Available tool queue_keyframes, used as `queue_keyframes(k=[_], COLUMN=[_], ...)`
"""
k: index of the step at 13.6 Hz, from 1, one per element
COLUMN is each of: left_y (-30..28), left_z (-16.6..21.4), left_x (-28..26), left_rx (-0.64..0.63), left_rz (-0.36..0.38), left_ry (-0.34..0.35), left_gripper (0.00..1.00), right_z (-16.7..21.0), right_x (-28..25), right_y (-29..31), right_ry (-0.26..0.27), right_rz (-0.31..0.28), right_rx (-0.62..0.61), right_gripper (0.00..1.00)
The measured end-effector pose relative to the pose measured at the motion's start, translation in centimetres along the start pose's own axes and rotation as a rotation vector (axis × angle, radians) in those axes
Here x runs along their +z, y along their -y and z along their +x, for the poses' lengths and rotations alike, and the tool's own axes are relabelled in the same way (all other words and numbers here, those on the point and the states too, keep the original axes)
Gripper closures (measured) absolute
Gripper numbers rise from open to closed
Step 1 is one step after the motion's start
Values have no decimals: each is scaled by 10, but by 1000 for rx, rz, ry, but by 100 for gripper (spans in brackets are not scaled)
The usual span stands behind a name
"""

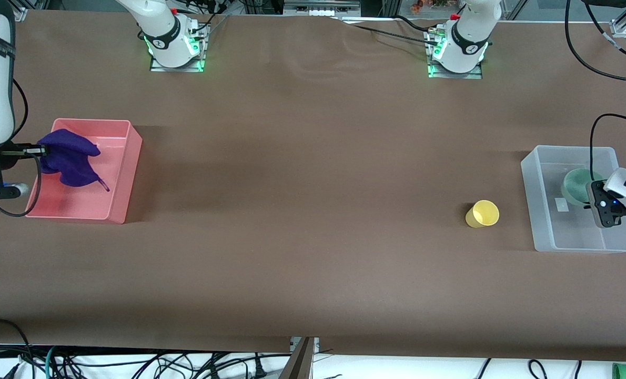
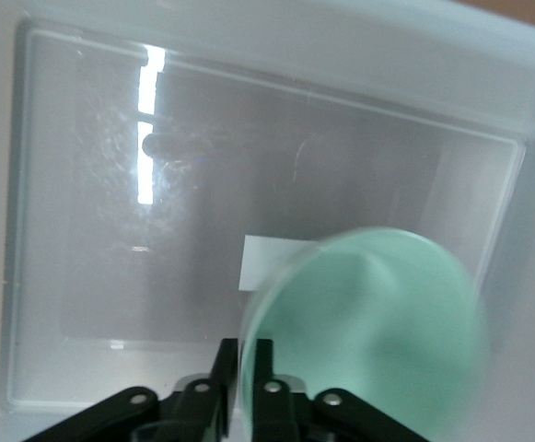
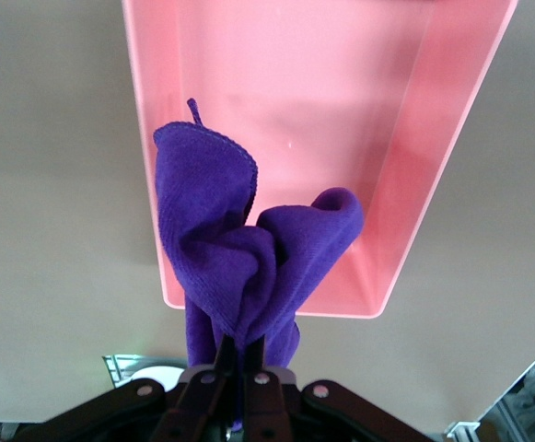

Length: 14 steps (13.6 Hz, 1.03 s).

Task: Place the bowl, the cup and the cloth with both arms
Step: 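Drop the cloth into the pink bin while the left gripper places the bowl, then move the left gripper to the yellow cup and grasp it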

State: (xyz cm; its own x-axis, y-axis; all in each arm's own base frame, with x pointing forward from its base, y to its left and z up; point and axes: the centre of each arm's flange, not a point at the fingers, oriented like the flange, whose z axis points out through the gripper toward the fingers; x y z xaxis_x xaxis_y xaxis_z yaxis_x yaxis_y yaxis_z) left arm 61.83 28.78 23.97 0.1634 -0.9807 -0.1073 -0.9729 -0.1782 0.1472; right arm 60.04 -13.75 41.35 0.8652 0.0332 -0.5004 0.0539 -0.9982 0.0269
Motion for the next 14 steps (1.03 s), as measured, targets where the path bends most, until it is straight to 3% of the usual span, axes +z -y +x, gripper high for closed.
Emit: queue_keyframes(k=[2, 4, 6, 8, 10, 14], left_y=[5, 4, -4, -8, -9, -14], left_z=[14, 39, 72, 114, 155, 211], left_x=[-17, -61, -107, -131, -135, -113], left_rx=[10, -18, -116, -246, -405, -639], left_rz=[12, -7, -28, -34, -60, -190], left_ry=[-35, -91, -103, -112, -142, -191], left_gripper=[60, 40, 18, 0, 0, 0], right_z=[2, 1, 0, -3, -16, -57], right_x=[20, 27, 16, -20, -69, -127], right_y=[-10, -15, -11, 13, 66, 168], right_ry=[41, 53, 22, -67, -166, -283], right_rz=[11, 17, 32, 62, 44, 19], right_rx=[18, 28, 23, -20, -118, -158], right_gripper=[81, 58, 37, 14, 0, 0])
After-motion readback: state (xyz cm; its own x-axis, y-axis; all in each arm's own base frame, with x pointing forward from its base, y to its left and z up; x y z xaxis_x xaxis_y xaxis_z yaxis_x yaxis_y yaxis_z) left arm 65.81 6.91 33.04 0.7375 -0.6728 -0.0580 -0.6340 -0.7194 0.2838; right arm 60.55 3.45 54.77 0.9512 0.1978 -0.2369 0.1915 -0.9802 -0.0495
